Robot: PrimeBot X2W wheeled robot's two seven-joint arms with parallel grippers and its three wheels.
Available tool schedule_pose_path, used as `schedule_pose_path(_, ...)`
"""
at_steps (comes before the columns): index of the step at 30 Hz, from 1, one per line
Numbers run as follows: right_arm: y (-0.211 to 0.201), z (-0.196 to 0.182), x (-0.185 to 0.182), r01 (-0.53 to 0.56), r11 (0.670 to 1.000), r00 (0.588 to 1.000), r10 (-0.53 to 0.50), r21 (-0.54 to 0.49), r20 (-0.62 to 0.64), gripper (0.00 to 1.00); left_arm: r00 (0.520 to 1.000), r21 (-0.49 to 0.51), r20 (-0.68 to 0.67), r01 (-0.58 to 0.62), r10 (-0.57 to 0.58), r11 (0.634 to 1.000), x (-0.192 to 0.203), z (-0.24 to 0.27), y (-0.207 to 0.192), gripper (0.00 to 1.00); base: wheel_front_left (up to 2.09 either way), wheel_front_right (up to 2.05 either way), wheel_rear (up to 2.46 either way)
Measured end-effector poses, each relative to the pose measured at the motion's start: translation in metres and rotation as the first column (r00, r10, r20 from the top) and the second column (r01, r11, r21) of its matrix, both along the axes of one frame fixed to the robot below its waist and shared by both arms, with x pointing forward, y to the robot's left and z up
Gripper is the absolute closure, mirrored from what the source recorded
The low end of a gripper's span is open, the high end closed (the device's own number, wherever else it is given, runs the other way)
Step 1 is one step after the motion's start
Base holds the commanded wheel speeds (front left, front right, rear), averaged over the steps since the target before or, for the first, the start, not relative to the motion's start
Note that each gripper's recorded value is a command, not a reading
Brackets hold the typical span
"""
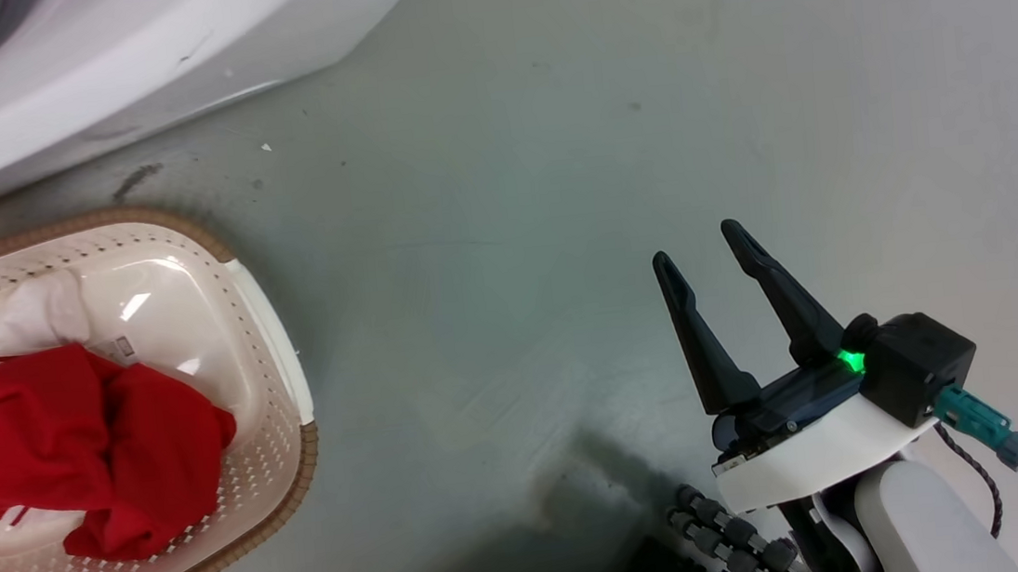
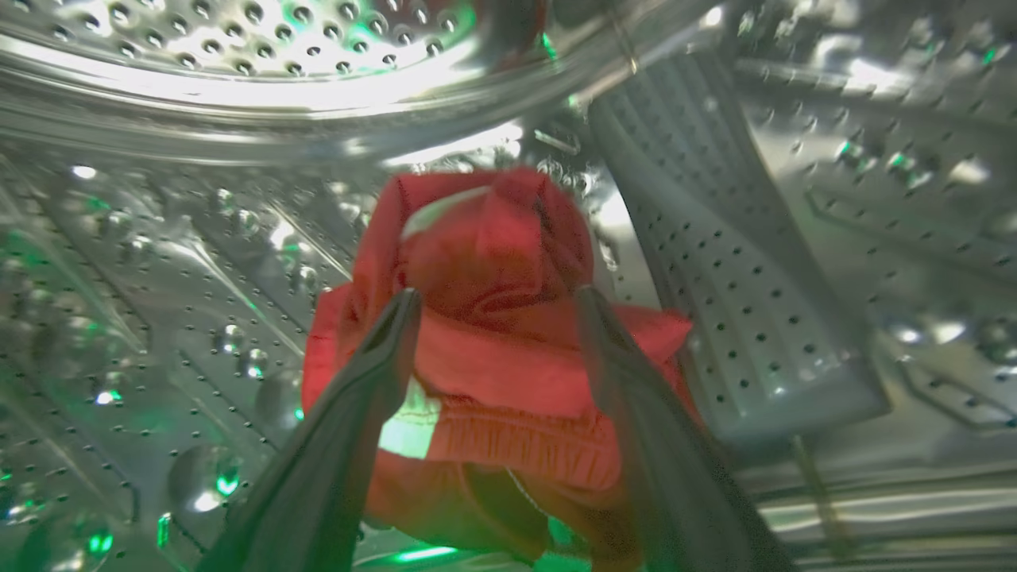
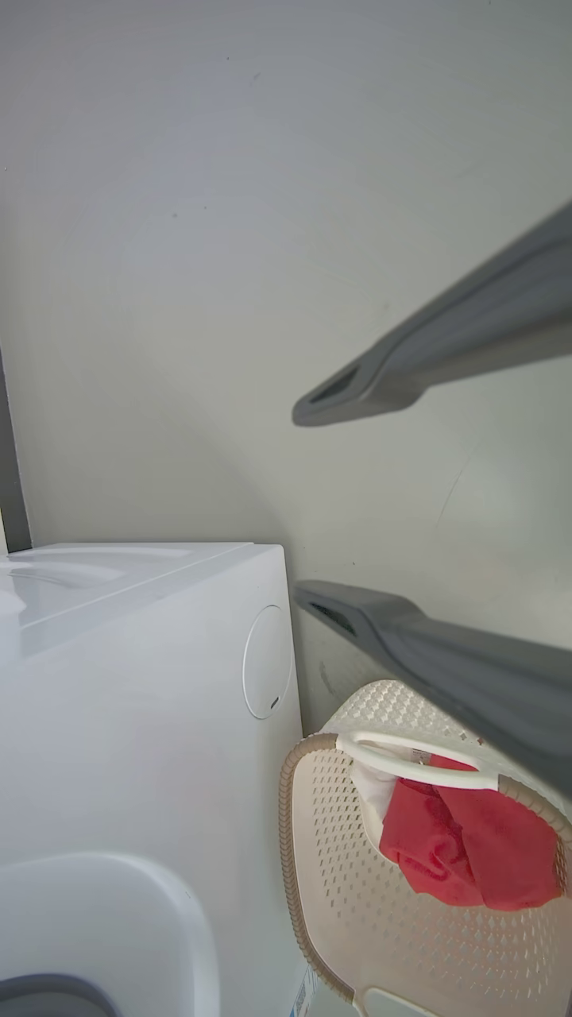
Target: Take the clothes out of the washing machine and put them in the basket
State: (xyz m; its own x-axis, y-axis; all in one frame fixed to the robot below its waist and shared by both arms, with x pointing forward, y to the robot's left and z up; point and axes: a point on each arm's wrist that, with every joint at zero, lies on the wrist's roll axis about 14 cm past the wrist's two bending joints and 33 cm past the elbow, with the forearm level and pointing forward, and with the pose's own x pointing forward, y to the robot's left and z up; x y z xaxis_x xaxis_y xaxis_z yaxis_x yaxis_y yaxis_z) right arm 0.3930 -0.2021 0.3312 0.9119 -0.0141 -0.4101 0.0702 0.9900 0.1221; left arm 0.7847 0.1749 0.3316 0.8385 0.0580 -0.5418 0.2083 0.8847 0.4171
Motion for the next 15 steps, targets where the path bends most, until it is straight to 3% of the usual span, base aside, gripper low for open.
schedule_pose_path(14,-0.003,-0.012,-0.004,0.019,1.0,0.999,-0.019,0.007,-0.042,0.0,0.964,0.108,-0.243,-0.083,0.107,0.991,-0.015,-0.048,0.023,0.0,0.0,0.0,0.0)
schedule_pose_path(15,-0.003,-0.012,-0.004,0.021,1.0,0.999,-0.021,0.008,-0.041,0.0,0.961,0.101,-0.247,-0.1,0.122,0.99,-0.015,-0.048,0.024,0.51,0.0,0.0,0.0)
